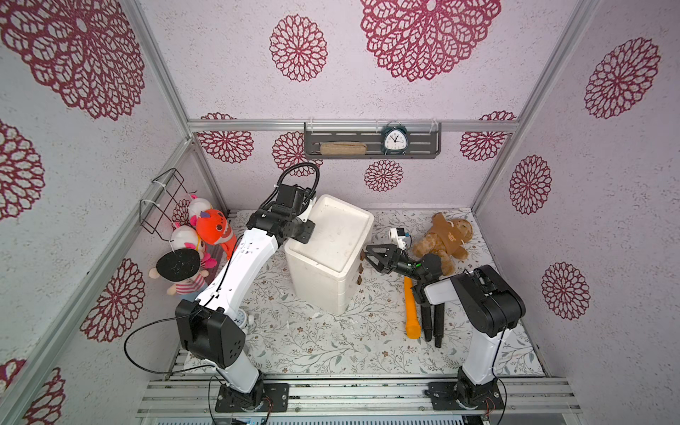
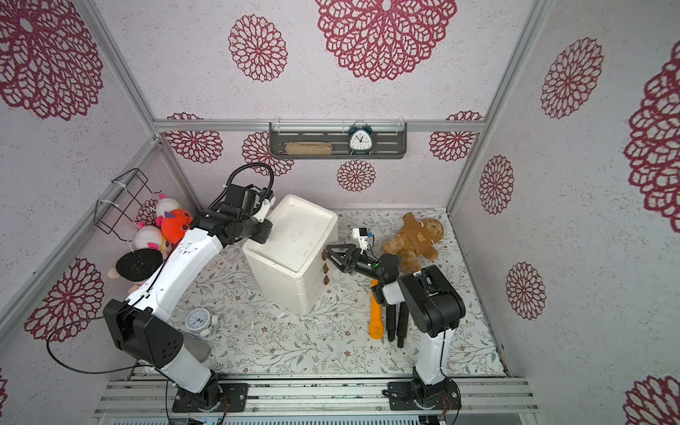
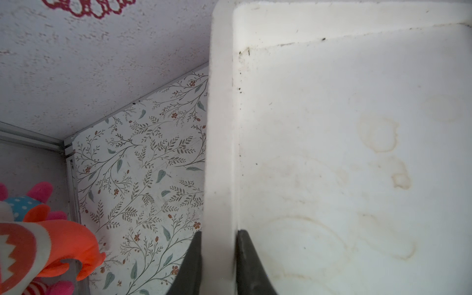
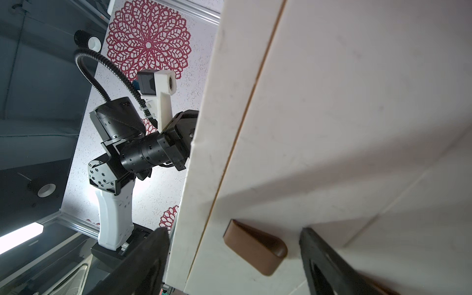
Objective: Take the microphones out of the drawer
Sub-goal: Open the drawer in the storage box.
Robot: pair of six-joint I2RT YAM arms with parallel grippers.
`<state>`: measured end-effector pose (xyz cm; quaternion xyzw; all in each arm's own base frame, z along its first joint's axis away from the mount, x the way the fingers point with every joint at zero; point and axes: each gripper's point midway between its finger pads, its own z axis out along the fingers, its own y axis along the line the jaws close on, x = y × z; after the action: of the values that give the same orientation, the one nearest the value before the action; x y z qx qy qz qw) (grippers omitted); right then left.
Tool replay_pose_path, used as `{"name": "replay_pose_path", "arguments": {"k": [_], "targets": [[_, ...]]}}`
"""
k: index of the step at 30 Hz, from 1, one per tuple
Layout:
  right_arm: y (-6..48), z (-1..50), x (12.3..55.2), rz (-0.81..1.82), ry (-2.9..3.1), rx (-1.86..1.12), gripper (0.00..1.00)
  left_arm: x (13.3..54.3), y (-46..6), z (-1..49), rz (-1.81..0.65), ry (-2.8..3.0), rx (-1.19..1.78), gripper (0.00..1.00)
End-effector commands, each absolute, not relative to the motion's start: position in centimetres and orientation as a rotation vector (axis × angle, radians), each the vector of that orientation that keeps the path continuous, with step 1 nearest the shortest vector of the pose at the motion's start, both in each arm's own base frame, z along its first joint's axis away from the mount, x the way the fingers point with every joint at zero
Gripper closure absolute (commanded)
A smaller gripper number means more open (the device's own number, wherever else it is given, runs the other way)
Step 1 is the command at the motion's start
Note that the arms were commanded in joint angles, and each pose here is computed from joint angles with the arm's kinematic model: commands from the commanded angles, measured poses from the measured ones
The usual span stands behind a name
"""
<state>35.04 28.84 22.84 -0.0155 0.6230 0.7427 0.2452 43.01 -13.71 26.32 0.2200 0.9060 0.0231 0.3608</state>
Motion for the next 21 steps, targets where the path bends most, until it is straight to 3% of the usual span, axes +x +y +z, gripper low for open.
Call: {"name": "replay_pose_path", "arguments": {"k": [1, 11, 21], "targets": [[30.1, 25.3, 34.2, 2.065, 1.607, -0.157, 0.17, 41.9, -14.1, 20.9, 0.133, 2.473, 0.703, 0.99], [30.9, 25.8, 32.9, 2.078, 1.612, -0.187, 0.21, 41.9, -14.1, 20.9, 0.132, 2.474, 0.705, 0.99], [30.9, 25.3, 32.5, 2.038, 1.653, -0.184, 0.47, 41.9, -14.1, 20.9, 0.135, 2.474, 0.706, 0.99]]}}
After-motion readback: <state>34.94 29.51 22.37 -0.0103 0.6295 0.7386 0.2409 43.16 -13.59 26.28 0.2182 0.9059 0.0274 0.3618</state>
